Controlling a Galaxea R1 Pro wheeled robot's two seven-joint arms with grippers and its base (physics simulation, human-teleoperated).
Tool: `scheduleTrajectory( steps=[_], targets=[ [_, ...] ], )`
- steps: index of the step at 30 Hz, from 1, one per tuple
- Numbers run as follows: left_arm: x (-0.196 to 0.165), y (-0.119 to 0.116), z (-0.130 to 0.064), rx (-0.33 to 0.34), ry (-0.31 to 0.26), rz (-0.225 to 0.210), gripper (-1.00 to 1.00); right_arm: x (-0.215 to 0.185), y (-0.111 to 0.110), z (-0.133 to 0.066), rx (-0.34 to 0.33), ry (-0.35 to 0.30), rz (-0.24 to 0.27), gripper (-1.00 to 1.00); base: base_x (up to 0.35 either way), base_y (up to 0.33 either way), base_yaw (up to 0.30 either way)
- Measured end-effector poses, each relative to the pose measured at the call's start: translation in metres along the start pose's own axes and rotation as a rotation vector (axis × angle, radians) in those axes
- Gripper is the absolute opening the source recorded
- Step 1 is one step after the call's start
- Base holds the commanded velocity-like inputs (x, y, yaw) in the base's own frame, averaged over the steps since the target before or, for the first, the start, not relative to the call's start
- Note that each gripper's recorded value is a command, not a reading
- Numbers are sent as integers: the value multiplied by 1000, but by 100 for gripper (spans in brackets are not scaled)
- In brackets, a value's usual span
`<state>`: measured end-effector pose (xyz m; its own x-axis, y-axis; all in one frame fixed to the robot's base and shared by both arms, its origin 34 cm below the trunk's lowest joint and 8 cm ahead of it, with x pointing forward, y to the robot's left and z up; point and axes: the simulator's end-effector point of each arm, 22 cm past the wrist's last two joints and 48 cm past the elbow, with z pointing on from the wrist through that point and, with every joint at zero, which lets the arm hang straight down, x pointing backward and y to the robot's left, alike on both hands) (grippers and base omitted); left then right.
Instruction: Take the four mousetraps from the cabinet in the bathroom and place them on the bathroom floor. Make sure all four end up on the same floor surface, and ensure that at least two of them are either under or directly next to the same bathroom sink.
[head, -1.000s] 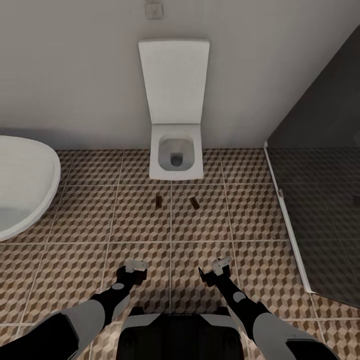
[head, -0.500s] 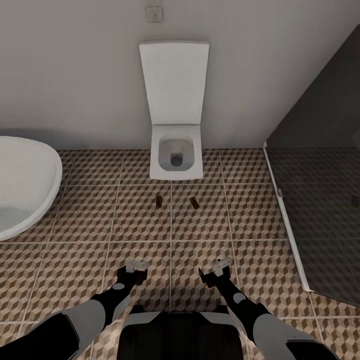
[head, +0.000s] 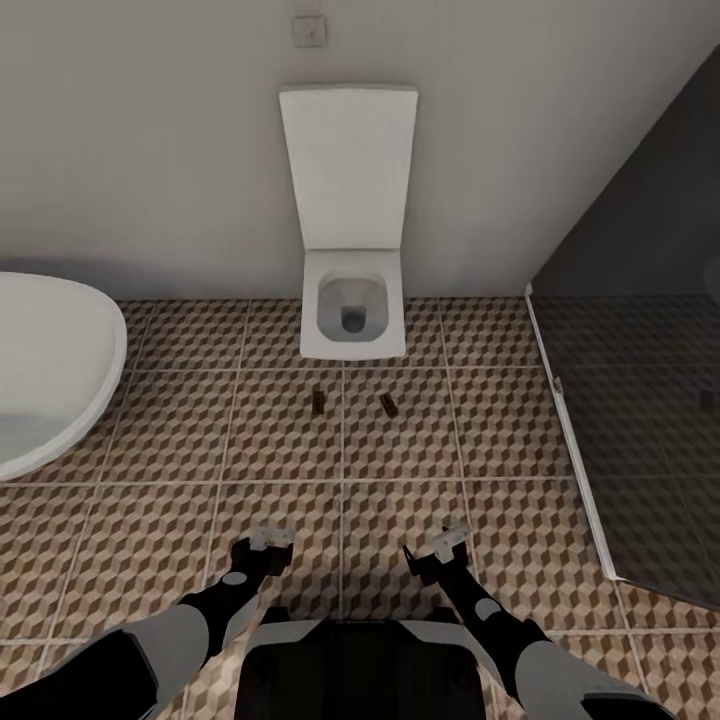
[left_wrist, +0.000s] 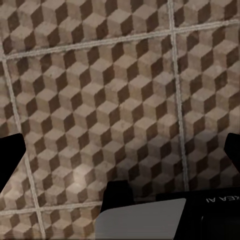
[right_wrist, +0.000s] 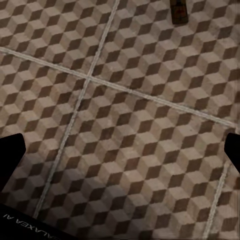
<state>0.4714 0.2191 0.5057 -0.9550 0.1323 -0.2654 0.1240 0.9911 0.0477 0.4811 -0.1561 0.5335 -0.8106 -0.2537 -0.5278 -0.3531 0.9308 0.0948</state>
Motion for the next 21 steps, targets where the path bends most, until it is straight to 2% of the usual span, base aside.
scheduleTrajectory(
  steps=[10, 21],
  targets=[
    [21, 7, -3, -13, 32, 6, 100, 5, -6, -3, 7, 2, -5, 100, 0, 0, 0],
    [27, 9, -4, -18, 41, 8, 100, 6, -7, -4, 7, 2, -6, 100, 0, 0, 0]
  ],
)
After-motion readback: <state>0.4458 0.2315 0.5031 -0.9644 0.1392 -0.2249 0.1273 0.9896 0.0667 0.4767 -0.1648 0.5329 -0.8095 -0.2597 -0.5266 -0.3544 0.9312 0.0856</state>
